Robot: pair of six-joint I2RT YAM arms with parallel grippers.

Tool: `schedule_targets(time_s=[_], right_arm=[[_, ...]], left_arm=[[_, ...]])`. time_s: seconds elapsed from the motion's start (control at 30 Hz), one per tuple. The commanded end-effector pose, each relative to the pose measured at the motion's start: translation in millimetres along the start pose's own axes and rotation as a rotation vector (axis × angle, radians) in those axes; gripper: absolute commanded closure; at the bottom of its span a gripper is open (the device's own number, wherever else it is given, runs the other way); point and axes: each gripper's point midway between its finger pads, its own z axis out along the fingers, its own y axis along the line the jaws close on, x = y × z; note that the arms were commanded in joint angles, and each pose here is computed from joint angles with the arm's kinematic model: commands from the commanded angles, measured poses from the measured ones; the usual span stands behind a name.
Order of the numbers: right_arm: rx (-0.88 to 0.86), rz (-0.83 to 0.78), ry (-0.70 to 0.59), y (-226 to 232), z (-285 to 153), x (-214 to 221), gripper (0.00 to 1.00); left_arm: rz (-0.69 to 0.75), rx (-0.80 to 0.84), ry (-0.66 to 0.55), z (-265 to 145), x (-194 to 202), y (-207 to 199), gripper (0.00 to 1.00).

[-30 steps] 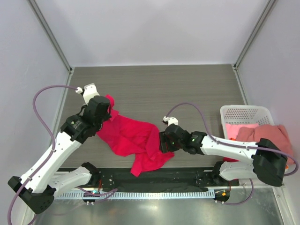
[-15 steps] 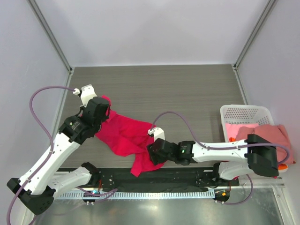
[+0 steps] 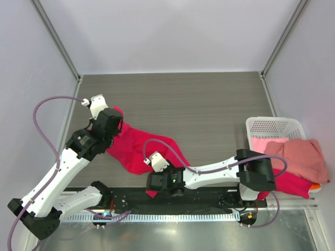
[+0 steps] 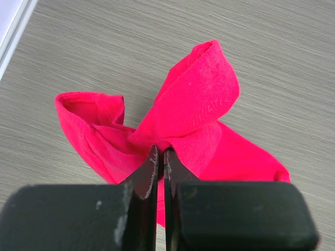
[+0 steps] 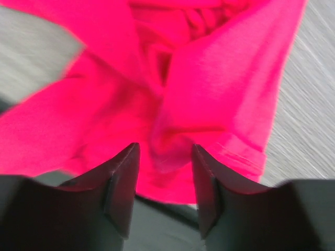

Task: Fold and stack the t-shirts
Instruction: Flatten the tshirt out

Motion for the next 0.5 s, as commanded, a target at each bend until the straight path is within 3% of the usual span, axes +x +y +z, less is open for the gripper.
schedule_targets(time_s=[0.0,0.03,0.13,0.17,0.33,0.47], right_arm=[[0.158,-0.035,-0.02,-25.6,1.9,-4.2,0.56],[0.172,-0.039,-0.016,-28.6,2.2,-2.9,0.61],[0.215,-0.005,-0.047,-40.9,-1.9,-9.5,0.94],[0.214,0.023,-0.065,-46.8,-6.9,-15.9,0.99],[0.214,0.199,-0.09,-104.5,-16.3,-53.9,0.99],[0.281,0.395,-0.138,-194.1,-24.5,-98.1,0.99]], left_arm=[[-0.052,0.0,-0.05,-4.2,-18.2,-1.4,1.0],[-0.051,-0.002,-0.05,-4.2,-18.1,-1.0,1.0],[-0.051,-0.001,-0.049,-3.4,-17.2,-1.6,1.0],[-0.051,0.001,-0.047,-2.9,-16.6,-2.5,1.0],[-0.057,0.01,-0.01,9.6,-0.6,-11.9,1.0],[-0.092,-0.026,0.002,24.7,10.5,-15.4,1.0]])
